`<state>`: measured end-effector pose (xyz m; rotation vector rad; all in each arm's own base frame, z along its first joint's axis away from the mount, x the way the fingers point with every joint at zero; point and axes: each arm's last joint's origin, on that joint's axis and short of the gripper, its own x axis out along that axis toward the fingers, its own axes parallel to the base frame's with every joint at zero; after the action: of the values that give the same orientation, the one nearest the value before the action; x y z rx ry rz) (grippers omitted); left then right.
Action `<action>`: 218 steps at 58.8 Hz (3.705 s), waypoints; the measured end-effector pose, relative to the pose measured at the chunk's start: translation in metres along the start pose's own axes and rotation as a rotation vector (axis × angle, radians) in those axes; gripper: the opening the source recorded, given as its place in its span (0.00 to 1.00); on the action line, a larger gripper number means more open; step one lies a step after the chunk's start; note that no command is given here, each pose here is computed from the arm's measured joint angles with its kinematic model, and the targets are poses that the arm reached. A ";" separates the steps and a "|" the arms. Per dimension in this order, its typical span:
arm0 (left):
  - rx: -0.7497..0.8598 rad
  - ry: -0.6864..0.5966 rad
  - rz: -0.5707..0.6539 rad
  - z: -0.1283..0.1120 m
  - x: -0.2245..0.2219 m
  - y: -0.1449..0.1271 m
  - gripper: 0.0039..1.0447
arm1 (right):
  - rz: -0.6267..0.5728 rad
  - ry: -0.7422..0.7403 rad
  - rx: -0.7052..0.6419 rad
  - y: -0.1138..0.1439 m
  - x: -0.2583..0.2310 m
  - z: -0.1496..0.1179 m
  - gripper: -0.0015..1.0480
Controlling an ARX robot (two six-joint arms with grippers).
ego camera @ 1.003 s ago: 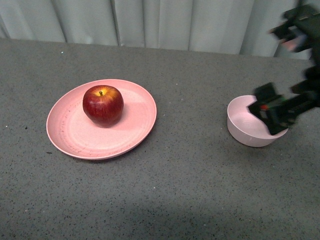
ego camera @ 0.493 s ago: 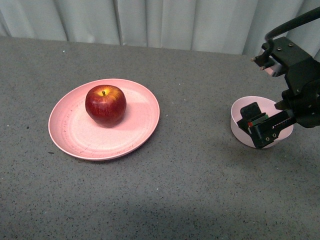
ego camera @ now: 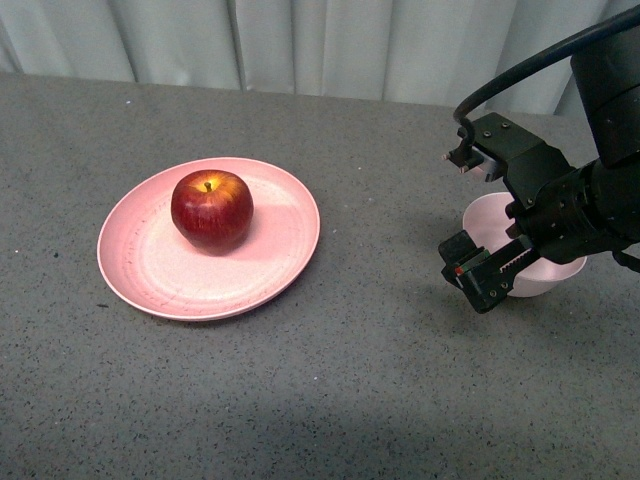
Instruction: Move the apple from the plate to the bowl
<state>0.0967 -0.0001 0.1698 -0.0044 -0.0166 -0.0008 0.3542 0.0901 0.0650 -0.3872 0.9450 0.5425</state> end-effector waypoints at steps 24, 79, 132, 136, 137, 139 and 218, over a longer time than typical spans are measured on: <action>0.000 0.000 0.000 0.000 0.000 0.000 0.94 | -0.005 0.048 -0.029 -0.002 0.008 0.001 0.29; 0.000 0.000 0.000 0.000 0.000 0.000 0.94 | 0.185 -0.073 -0.241 0.064 -0.009 0.049 0.01; 0.000 0.000 0.000 0.000 0.000 0.000 0.94 | 0.127 -0.150 -0.235 0.080 0.011 0.051 0.52; 0.000 0.000 0.000 0.000 0.000 0.000 0.94 | 0.071 -0.213 -0.209 0.074 0.001 0.052 0.62; 0.000 0.000 0.000 0.000 0.000 0.000 0.94 | 0.056 -0.234 -0.193 0.071 -0.003 0.053 0.65; 0.000 0.000 0.000 0.000 0.000 0.000 0.94 | 0.029 -0.273 -0.166 0.066 -0.012 0.053 0.72; 0.000 0.000 0.000 0.000 0.000 0.000 0.94 | -0.547 -0.927 0.384 0.040 -0.200 -0.128 0.01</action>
<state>0.0967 -0.0001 0.1698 -0.0044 -0.0166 -0.0012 0.1530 0.0004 0.1620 -0.0102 0.0151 -0.0037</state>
